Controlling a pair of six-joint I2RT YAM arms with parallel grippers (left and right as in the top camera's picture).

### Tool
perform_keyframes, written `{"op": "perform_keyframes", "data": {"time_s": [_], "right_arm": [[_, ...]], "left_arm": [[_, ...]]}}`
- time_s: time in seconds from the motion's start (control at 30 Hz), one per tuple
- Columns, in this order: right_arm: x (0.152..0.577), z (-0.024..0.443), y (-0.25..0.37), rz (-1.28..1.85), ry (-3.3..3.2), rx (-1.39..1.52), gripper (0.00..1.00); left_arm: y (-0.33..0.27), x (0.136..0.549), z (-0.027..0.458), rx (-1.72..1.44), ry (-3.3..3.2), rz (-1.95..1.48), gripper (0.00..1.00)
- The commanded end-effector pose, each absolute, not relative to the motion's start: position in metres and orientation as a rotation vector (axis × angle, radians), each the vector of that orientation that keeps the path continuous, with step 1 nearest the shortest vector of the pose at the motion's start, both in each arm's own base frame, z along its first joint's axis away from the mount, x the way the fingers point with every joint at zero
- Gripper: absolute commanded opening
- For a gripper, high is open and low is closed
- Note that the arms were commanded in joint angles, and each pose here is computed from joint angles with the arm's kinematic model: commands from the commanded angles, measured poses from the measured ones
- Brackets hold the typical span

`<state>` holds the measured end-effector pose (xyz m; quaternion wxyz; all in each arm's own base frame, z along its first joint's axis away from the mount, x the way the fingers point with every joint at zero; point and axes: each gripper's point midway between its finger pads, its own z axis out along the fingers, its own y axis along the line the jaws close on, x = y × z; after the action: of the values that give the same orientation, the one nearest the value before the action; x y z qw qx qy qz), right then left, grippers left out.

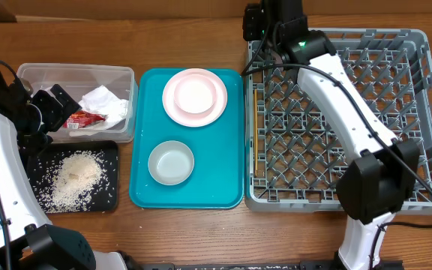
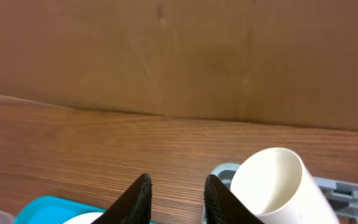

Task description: Sort waste into correct bins and load items into the dishwasher

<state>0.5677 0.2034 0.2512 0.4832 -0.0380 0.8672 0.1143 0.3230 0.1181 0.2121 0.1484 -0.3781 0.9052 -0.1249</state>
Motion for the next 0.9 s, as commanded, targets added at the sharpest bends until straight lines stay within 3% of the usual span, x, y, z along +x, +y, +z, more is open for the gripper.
{"op": "perform_keyframes", "data": {"time_s": [0.0, 0.27, 0.6, 0.73, 0.87], "right_arm": [[0.582, 0.212, 0.201, 0.233, 2.161, -0.087, 0.29], [0.587, 0.160, 0.200, 0.193, 2.254, -0.091, 0.25], [0.563, 0.144, 0.175, 0.041, 2.382, -0.067, 0.20], [0.550, 0.156, 0.176, 0.046, 2.402, -0.076, 0.19], [0.544, 0.199, 0.195, 0.155, 2.323, -0.112, 0.19]], "left_arm": [[0.122, 0.325, 0.221, -1.089, 2.570, -0.348, 1.00], [0.122, 0.325, 0.221, -1.089, 2.570, -0.348, 1.00], [0.121, 0.325, 0.221, -1.089, 2.570, -0.348, 1.00], [0.122, 0.325, 0.221, -1.089, 2.570, -0.348, 1.00], [0.122, 0.325, 0.221, -1.089, 2.570, -0.348, 1.00]]}}
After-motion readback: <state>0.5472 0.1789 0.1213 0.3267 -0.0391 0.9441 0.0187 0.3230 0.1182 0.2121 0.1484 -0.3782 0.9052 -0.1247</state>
